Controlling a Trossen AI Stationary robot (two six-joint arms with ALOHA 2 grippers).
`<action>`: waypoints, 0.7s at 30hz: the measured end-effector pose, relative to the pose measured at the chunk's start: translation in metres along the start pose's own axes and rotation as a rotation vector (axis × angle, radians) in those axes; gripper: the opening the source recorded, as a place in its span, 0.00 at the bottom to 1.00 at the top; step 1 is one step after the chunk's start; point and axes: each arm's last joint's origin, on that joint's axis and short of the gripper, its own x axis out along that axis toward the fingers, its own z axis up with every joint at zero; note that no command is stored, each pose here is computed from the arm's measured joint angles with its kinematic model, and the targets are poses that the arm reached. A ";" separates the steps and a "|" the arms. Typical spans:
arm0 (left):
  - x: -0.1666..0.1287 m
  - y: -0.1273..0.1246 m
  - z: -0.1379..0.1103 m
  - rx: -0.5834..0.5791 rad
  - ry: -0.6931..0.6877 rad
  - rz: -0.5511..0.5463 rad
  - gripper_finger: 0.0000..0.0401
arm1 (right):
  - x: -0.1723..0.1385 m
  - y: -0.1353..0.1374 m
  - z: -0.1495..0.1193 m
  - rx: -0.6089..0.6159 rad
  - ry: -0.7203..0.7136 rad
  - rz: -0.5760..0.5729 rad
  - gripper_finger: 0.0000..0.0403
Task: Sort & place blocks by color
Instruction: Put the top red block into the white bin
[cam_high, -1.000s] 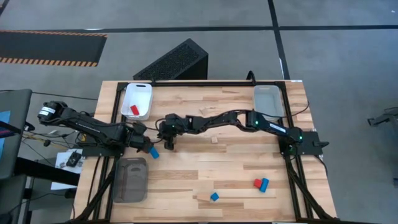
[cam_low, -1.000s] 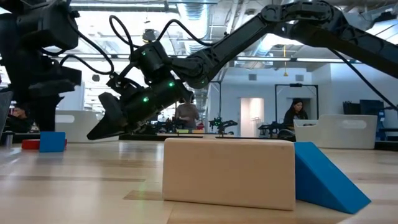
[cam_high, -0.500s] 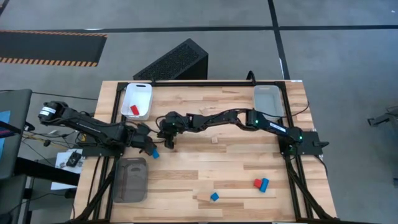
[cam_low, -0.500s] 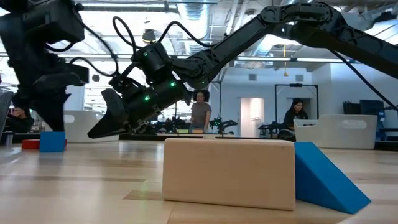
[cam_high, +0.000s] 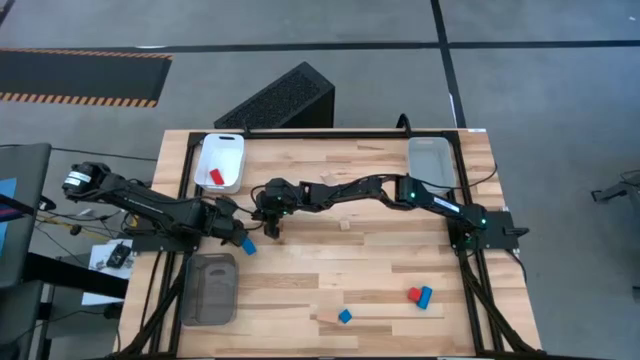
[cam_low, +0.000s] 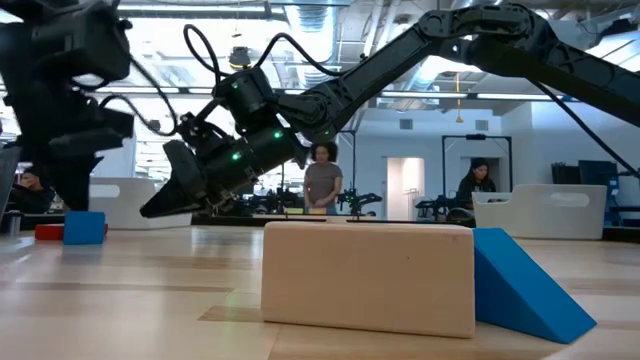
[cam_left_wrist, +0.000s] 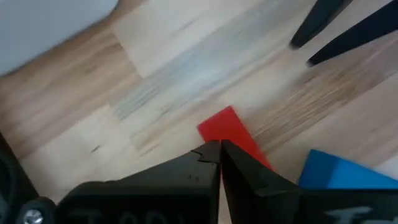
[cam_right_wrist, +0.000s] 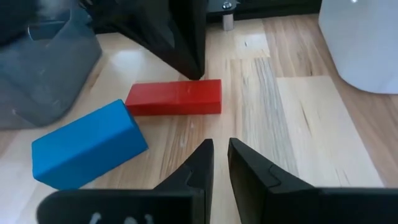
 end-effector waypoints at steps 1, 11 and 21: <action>0.003 0.002 -0.002 -0.007 0.018 0.005 0.00 | 0.000 0.000 0.000 0.000 -0.002 0.000 0.18; 0.015 0.001 -0.007 -0.027 0.009 -0.027 0.00 | 0.000 0.000 0.001 -0.012 -0.007 0.000 0.18; 0.011 -0.017 0.003 0.042 -0.092 -0.183 0.00 | -0.005 -0.011 0.005 -0.038 -0.047 0.206 0.19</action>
